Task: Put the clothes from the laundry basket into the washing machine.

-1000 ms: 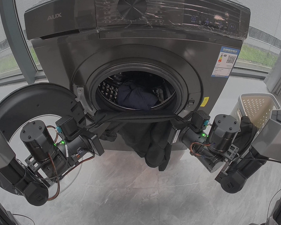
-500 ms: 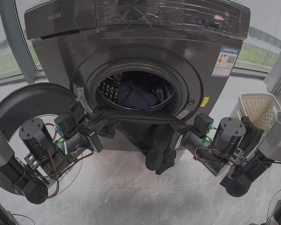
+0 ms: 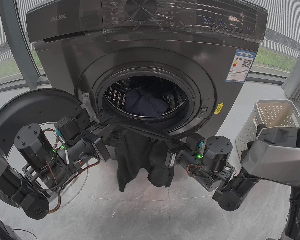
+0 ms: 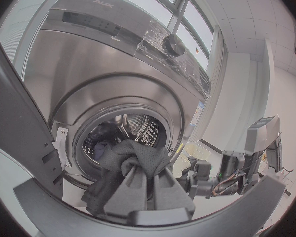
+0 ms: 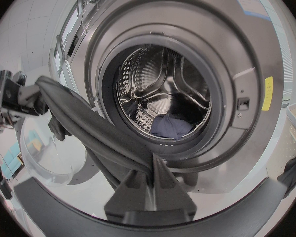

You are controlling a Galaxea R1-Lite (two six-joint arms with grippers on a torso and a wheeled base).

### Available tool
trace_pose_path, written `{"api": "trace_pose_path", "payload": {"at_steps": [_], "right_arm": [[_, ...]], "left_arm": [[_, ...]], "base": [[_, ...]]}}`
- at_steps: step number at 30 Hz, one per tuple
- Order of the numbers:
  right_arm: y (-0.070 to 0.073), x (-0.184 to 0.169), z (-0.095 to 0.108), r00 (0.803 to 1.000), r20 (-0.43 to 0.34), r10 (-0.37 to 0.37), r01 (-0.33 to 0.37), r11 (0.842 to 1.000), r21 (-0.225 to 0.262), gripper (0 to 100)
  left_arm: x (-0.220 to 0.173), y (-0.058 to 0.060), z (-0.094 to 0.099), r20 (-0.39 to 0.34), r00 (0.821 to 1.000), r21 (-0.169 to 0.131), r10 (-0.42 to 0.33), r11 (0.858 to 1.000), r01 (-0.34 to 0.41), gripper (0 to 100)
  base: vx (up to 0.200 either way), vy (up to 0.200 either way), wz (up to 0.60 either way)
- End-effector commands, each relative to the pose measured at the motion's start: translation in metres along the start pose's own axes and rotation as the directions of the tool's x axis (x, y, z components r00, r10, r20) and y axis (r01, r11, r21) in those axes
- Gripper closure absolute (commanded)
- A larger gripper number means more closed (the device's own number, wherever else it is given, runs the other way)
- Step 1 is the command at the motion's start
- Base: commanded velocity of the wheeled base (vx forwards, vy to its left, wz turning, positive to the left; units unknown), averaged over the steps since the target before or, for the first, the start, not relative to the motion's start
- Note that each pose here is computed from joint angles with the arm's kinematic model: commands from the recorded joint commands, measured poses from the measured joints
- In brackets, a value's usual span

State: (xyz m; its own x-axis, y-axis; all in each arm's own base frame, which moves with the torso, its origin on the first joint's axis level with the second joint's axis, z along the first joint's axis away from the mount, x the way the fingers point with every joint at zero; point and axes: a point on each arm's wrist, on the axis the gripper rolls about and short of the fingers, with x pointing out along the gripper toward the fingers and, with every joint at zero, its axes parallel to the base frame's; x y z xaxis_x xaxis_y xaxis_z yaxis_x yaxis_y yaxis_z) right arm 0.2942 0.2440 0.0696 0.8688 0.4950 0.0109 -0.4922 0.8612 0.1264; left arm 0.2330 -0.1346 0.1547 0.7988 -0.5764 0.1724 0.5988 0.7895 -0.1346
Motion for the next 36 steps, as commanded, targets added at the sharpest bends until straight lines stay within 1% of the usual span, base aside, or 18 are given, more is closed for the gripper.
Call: {"api": "trace_pose_path", "payload": {"at_steps": [1,6,7,10,12,18,21,23,25,28,30,32,33,36], "right_arm": [[0.002,0.011,-0.028,0.999,-0.054,0.001,-0.002,1.0,-0.01,0],[0.009,0.011,-0.036,0.998,-0.069,0.015,-0.016,1.0,-0.013,0],[0.012,0.01,-0.037,0.997,-0.071,0.022,-0.023,1.0,-0.013,0],[0.015,0.009,-0.038,0.997,-0.072,0.027,-0.028,1.0,-0.012,0],[0.02,0.008,-0.038,0.997,-0.073,0.037,-0.038,0.999,-0.014,0],[0.026,0.005,-0.04,0.995,-0.082,0.048,-0.05,0.999,-0.018,0],[0.033,-0.004,-0.04,0.994,-0.097,0.058,-0.061,0.998,-0.02,0],[0.041,-0.016,-0.036,0.99,-0.109,0.084,-0.087,0.996,-0.017,0],[0.046,-0.026,-0.035,0.986,-0.128,0.103,-0.106,0.994,-0.018,0],[0.058,-0.046,-0.033,0.976,-0.16,0.146,-0.151,0.988,-0.019,0],[0.068,-0.062,-0.032,0.965,-0.185,0.186,-0.193,0.981,-0.022,0],[0.07,-0.064,-0.032,0.962,-0.188,0.199,-0.206,0.978,-0.022,0],[0.079,-0.07,-0.033,0.953,-0.196,0.233,-0.241,0.97,-0.019,0],[0.089,-0.07,-0.034,0.947,-0.187,0.261,-0.269,0.963,-0.016,0]], "left_arm": [[-0.002,-0.004,0.004,0.016,1.0,-0.001,-0.014,1.0,0.014,100],[-0.002,-0.005,0.003,0.009,1.0,-0.002,-0.015,1.0,0.015,100],[-0.002,-0.004,0.002,0.008,1.0,-0.002,-0.014,1.0,0.014,100],[-0.002,-0.004,0.002,0.007,1.0,-0.002,-0.013,1.0,0.013,100],[-0.001,-0.004,0.001,0.004,1.0,-0.002,-0.012,1.0,0.012,100],[-0.001,-0.003,-0.001,-0.002,1.0,-0.004,-0.007,1.0,0.007,100],[0.0,-0.002,-0.002,-0.005,1.0,-0.005,0.002,1.0,-0.002,100],[0.003,0.0,-0.003,-0.004,1.0,-0.006,0.008,1.0,-0.008,100],[0.003,0.0,-0.004,-0.006,1.0,-0.006,0.009,1.0,-0.009,100],[0.004,0.001,-0.004,-0.005,1.0,-0.006,0.011,1.0,-0.011,100],[0.004,0.001,-0.004,-0.007,1.0,-0.006,0.011,1.0,-0.011,100],[0.004,0.001,-0.004,-0.007,1.0,-0.006,0.011,1.0,-0.011,100],[0.004,0.001,-0.004,-0.007,1.0,-0.006,0.011,1.0,-0.011,100],[0.005,0.001,-0.004,-0.005,1.0,-0.006,0.012,1.0,-0.012,100]], "base": [[0.0,0.0,0.0],[0.0,0.0,0.0],[0.0,0.0,0.0],[0.0,0.0,0.0],[0.0,0.0,0.0],[0.0,0.0,0.0],[0.0,0.0,0.0],[0.0,0.0,0.0],[0.0,0.0,0.0],[0.0,0.0,0.0],[0.0,0.0,0.0],[0.0,0.0,0.0],[0.0,0.0,0.0],[0.0,0.0,0.0]]}}
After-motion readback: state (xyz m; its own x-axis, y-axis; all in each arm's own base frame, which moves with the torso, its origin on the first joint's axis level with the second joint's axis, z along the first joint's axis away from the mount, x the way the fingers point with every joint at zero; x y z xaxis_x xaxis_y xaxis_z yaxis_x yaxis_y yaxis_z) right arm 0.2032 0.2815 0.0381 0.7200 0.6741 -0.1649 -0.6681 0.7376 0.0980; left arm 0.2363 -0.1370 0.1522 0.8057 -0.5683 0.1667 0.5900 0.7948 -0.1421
